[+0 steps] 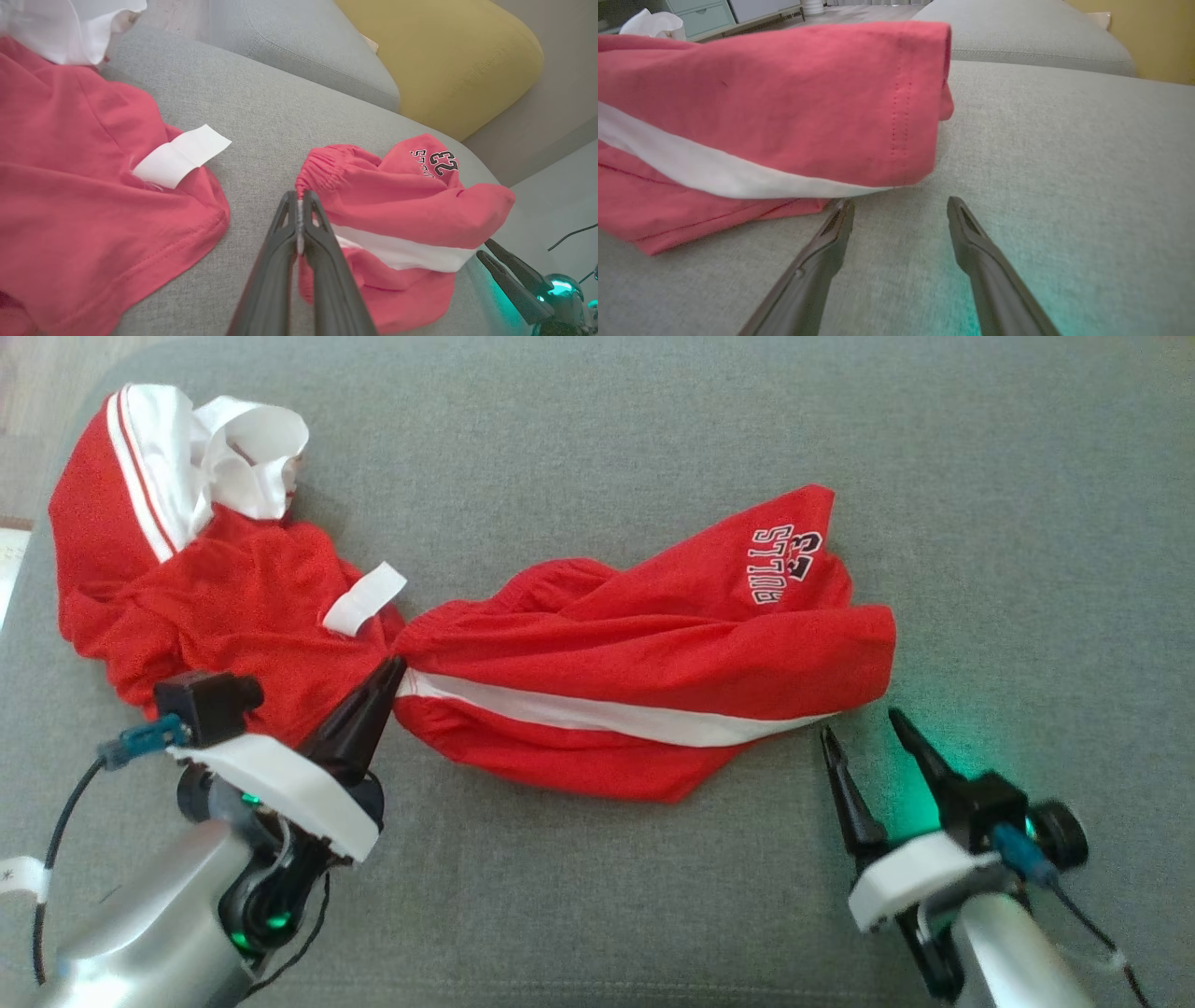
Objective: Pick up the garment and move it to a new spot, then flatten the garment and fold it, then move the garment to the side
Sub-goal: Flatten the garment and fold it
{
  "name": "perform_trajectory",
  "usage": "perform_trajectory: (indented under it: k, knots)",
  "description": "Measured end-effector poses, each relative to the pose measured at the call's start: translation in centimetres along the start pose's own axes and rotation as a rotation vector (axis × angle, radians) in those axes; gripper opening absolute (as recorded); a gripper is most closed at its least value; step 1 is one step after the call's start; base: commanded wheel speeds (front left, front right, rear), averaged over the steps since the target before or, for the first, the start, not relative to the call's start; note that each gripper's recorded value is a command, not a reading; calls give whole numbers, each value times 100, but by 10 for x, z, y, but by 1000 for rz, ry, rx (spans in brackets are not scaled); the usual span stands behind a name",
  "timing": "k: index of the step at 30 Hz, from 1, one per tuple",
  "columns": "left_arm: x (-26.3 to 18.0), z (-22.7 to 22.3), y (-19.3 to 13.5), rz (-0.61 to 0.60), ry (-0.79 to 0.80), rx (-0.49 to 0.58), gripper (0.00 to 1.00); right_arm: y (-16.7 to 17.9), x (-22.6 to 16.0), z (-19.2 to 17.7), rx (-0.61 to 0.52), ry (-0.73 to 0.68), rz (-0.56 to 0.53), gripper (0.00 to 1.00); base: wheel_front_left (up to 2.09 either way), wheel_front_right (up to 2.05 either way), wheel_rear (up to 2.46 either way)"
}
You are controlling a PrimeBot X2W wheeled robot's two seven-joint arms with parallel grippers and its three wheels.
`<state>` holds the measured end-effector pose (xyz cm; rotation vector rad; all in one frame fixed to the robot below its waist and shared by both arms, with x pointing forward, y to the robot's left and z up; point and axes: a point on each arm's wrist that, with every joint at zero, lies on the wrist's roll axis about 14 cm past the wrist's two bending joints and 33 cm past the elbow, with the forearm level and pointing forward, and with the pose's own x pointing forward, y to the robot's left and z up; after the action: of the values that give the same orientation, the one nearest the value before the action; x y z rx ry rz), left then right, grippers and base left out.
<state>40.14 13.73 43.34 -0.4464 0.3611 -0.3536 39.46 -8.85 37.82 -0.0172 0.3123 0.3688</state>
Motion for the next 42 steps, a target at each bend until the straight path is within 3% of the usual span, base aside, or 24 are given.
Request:
perform_trajectory:
  k: [9,11,12,13,19,27,34,38,42]
  knots:
    - [11,4,0,-13,-9,9,0,10,29,-8,-57,56,81,100,0,0,0]
    - [11,4,0,-19,-10,10,0,10,31,-8,-67,57,89,95,0,0,0]
    - [12,4,0,-19,-10,12,0,10,32,-7,-80,56,98,71,0,0,0]
    - [12,4,0,-17,-9,14,0,11,33,-5,-91,52,105,0,0,0,0]
    - [8,11,-4,-25,-24,43,0,8,23,12,-136,1,114,0,0,0,0]
    - [-3,14,-22,-68,-45,58,0,5,-29,8,-127,-26,74,0,0,0,0]
    - [-8,34,-63,-187,-119,8,0,-13,-63,23,-96,-97,-18,0,0,0,0]
    - [-5,40,-68,-213,-129,19,0,-23,-62,39,-93,-145,-49,0,0,0,0]
    - [1,37,-65,-210,-120,2,0,-33,-37,71,-119,-222,-61,0,0,0,0]
